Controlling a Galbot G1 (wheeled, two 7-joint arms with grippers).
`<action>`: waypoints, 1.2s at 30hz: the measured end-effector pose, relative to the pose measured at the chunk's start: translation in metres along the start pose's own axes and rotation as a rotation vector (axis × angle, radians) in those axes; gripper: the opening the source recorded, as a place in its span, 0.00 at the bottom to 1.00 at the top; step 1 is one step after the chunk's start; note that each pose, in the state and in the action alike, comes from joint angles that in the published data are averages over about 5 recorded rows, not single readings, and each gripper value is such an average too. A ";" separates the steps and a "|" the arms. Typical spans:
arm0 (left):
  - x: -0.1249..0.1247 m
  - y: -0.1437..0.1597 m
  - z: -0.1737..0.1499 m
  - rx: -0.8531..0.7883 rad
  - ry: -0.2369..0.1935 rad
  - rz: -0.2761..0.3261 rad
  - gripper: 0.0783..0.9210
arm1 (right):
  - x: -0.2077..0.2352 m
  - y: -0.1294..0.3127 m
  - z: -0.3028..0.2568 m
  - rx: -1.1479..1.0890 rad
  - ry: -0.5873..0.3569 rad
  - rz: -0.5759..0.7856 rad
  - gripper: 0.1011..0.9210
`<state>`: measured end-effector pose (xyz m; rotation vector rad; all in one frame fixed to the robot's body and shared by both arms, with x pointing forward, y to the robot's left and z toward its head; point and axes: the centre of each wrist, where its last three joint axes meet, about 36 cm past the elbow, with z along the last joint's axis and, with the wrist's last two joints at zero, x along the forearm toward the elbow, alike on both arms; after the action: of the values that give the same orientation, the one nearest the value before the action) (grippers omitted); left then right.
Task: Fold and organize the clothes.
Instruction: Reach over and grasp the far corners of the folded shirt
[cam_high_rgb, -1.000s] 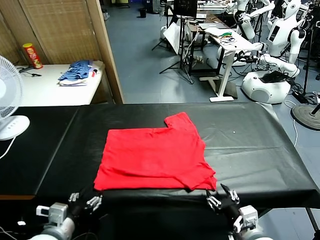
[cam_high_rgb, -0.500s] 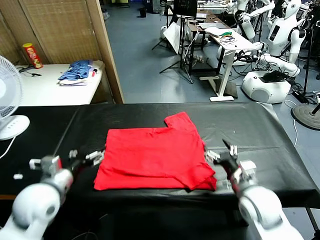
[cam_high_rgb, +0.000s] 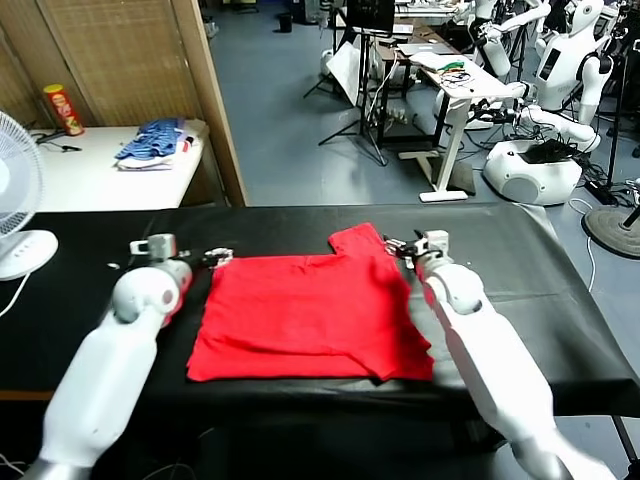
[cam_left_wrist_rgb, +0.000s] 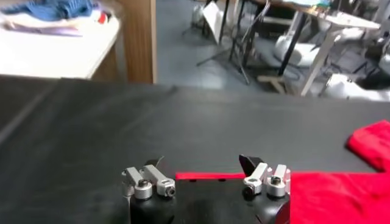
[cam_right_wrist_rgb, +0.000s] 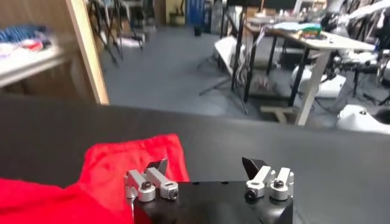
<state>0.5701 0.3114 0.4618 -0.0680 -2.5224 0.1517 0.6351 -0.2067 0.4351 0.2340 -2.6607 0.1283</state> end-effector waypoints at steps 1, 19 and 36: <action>-0.004 0.000 0.002 0.003 0.011 0.003 0.85 | -0.004 0.002 0.000 0.001 0.007 -0.004 0.85; -0.019 0.008 0.010 -0.002 0.052 0.004 0.17 | -0.030 0.016 0.008 -0.043 0.072 -0.031 0.12; 0.007 0.014 0.004 -0.024 -0.005 0.005 0.06 | 0.027 -0.014 0.022 -0.133 -0.099 -0.099 0.03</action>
<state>0.5623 0.3258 0.4605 -0.0836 -2.5295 0.1240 0.6040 -0.2268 0.4286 0.3352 -2.7360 -0.0947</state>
